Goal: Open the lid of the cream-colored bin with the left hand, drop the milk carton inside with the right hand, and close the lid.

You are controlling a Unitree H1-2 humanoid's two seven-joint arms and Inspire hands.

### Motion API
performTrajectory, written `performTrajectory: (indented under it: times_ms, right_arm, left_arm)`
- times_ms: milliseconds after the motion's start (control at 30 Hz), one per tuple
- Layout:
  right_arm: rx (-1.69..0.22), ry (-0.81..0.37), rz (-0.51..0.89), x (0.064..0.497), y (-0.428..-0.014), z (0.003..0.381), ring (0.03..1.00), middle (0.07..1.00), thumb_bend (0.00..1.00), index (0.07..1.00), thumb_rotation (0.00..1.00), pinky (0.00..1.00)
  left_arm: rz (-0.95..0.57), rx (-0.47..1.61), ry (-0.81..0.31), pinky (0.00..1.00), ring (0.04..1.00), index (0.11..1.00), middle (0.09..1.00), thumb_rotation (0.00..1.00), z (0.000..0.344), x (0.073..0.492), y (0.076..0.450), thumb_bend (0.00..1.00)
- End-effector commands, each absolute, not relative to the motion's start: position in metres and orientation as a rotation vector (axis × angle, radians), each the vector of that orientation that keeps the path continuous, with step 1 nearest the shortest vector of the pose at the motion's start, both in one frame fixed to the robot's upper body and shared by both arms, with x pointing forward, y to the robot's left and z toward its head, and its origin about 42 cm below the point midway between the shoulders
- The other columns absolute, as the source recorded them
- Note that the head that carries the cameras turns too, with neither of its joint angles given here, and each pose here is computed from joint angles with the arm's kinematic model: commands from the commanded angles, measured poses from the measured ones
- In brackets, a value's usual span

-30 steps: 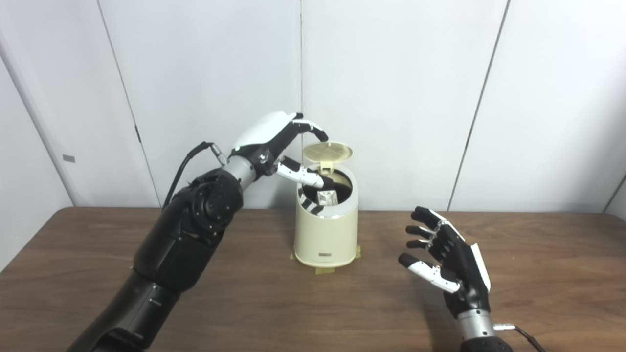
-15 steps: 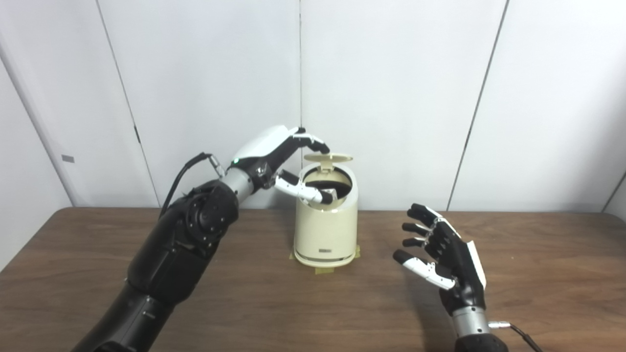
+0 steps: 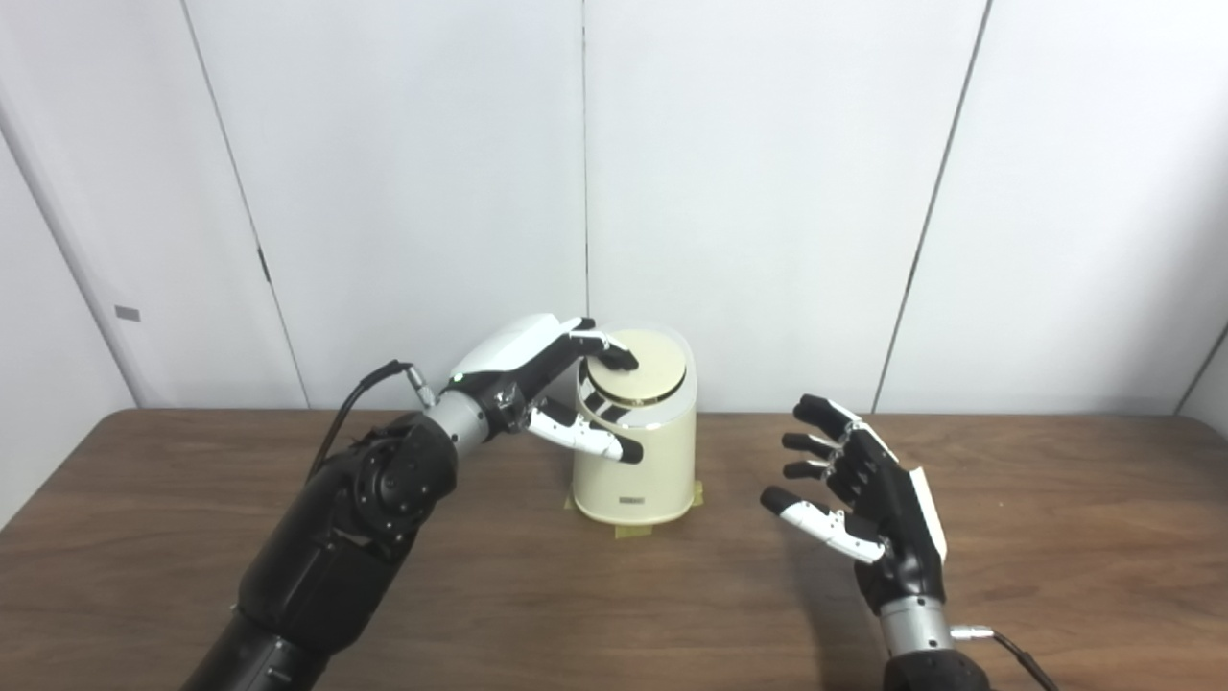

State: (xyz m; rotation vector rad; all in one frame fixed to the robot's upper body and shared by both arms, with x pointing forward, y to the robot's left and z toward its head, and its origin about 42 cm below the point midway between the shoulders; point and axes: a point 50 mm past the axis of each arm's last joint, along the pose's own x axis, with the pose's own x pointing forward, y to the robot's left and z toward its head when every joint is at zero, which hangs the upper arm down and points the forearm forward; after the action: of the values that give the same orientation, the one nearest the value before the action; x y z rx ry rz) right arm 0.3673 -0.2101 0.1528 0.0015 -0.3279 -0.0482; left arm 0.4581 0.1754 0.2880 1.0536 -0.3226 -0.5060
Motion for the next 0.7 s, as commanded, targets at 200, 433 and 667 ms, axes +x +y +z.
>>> performTrajectory:
  times_ms: [200,433,667]
  right_arm:
    - [0.009,-0.409,-0.059,0.377,-0.207,0.175,0.691,0.788,0.76,0.742,0.24,0.55]
    - [-0.015,-0.403,-0.072,0.377,-0.207,0.177,0.685,0.786,0.76,0.744,0.23,0.56]
    - [-0.007,-0.398,-0.079,0.375,-0.207,0.179,0.680,0.780,0.74,0.740,0.20,0.57]
  left_arm:
    - [-0.503,1.042,-0.408,1.00,1.000,0.778,0.816,0.40,0.307,0.456,0.173,0.96]
    - [-0.497,1.138,-0.461,1.00,0.998,0.776,0.798,0.42,0.300,0.449,0.168,0.96]
    - [-0.490,1.511,-0.638,1.00,0.978,0.773,0.765,0.35,0.290,0.428,0.154,0.94]
